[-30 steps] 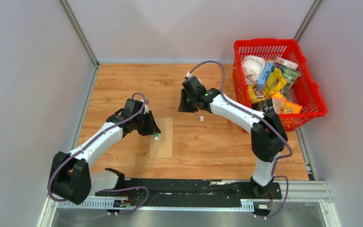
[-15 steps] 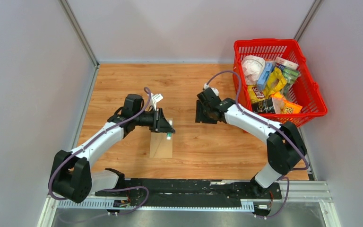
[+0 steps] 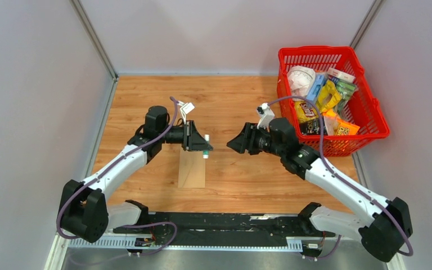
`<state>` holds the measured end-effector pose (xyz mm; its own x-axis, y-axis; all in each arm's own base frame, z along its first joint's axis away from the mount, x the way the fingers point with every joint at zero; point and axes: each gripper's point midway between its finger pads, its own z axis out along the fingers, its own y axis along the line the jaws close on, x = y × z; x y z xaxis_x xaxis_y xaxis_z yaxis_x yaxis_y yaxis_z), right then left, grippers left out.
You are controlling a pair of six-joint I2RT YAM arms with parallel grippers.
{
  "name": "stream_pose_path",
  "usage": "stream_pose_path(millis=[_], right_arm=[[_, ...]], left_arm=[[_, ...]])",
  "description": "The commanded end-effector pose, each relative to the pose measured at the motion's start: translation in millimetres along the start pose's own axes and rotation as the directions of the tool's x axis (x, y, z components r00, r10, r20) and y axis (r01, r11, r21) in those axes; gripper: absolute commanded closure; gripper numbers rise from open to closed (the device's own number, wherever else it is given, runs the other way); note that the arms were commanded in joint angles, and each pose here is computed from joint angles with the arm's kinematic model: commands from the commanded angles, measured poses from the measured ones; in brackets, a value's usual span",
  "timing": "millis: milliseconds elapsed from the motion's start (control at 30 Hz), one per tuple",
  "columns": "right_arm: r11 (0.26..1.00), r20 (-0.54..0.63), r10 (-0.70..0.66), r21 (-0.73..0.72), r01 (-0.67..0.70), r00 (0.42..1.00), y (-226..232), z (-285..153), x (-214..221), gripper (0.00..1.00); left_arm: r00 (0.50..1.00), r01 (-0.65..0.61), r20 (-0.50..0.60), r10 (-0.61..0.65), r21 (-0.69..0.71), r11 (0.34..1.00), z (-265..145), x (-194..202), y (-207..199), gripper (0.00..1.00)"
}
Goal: Place the letter into the envelope and seal it
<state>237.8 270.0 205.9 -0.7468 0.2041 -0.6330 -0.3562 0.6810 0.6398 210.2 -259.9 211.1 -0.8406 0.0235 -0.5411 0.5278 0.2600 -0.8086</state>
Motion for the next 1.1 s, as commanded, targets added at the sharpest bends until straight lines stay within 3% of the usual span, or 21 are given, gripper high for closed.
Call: stream_pose_path(millis=[0, 233, 533, 667, 767, 967, 1067], right_arm=[[0.911, 0.127, -0.117, -0.382, 0.157, 0.985, 83.5, -29.0, -19.7, 0.42], [0.866, 0.152, -0.168, -0.45, 0.219, 0.974, 115.5, -16.3, -14.8, 0.36], [0.881, 0.218, -0.141, -0.417, 0.223, 0.966, 128.9, 8.7, -41.1, 0.35], [0.888, 0.233, -0.123, -0.408, 0.212, 0.965, 133.8, 11.5, -48.0, 0.43], [0.906, 0.218, -0.136, -0.368, 0.21, 0.967, 132.0, 17.0, -46.9, 0.59], [0.939, 0.207, -0.169, -0.264, 0.221, 0.964, 126.8, 25.0, -46.5, 0.64], [0.966, 0.209, -0.201, -0.118, 0.229, 0.957, 114.2, 28.9, -52.0, 0.81]], left_arm=[[0.991, -0.11, 0.082, 0.104, 0.08, 0.991, -3.9, -37.1, -41.1, 1.0], [0.983, -0.089, 0.167, 0.071, 0.104, 0.991, -2.4, -68.8, -58.2, 1.0], [0.978, -0.089, 0.201, 0.061, 0.134, 0.987, -2.1, -82.3, -67.9, 1.0], [0.975, -0.083, 0.213, 0.055, 0.122, 0.989, -3.1, -82.5, -67.1, 1.0], [0.971, -0.073, 0.235, 0.049, 0.096, 0.993, -3.5, -85.8, -63.7, 1.0], [0.967, -0.042, 0.252, 0.033, 0.031, 0.999, -3.9, -90.3, -54.7, 1.0], [0.962, -0.017, 0.27, 0.028, -0.046, 0.999, -6.6, -90.5, -42.9, 1.0]])
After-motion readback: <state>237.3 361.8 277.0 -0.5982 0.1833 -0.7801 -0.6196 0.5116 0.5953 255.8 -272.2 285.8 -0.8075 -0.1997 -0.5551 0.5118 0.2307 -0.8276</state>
